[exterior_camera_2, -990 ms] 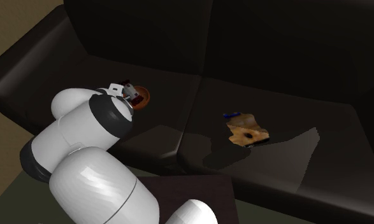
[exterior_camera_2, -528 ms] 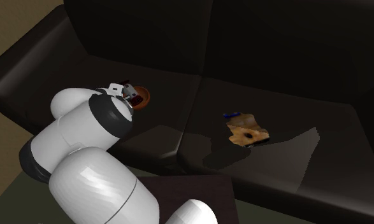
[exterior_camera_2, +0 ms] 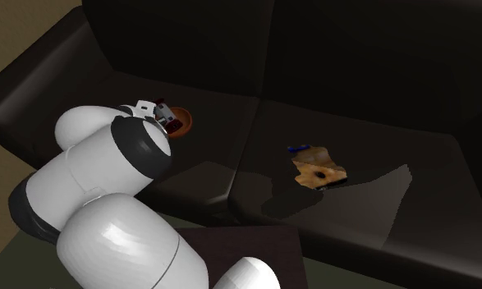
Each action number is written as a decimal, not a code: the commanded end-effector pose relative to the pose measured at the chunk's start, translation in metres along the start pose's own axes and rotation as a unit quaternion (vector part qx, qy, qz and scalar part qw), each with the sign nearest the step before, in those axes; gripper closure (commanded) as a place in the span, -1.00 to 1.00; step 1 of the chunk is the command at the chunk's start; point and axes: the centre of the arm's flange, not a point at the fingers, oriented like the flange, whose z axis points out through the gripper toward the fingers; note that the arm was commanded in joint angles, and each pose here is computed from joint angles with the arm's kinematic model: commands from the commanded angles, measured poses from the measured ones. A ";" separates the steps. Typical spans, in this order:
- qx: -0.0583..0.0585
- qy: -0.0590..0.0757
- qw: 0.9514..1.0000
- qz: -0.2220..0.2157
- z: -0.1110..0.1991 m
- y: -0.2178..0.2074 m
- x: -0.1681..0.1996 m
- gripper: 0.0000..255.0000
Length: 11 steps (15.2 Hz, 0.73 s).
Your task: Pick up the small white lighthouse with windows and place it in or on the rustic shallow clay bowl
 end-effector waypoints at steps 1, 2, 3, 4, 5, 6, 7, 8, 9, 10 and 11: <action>0.000 0.001 1.000 0.000 -0.009 0.004 0.007 1.00; 0.000 0.001 1.000 0.000 -0.013 0.005 0.009 1.00; 0.000 0.001 1.000 0.000 -0.018 0.007 0.012 1.00; 0.000 0.001 1.000 0.000 -0.022 0.008 0.015 1.00; 0.000 0.001 1.000 0.000 -0.027 0.009 0.017 1.00; 0.000 0.001 1.000 0.000 -0.031 0.010 0.020 1.00; 0.000 0.001 1.000 0.000 -0.035 0.012 0.022 1.00; 0.000 0.001 1.000 0.000 -0.040 0.013 0.025 1.00; 0.000 0.001 1.000 0.000 -0.044 0.014 0.028 1.00; 0.000 0.001 1.000 0.000 -0.049 0.016 0.030 1.00; 0.000 0.001 1.000 0.000 -0.053 0.017 0.033 1.00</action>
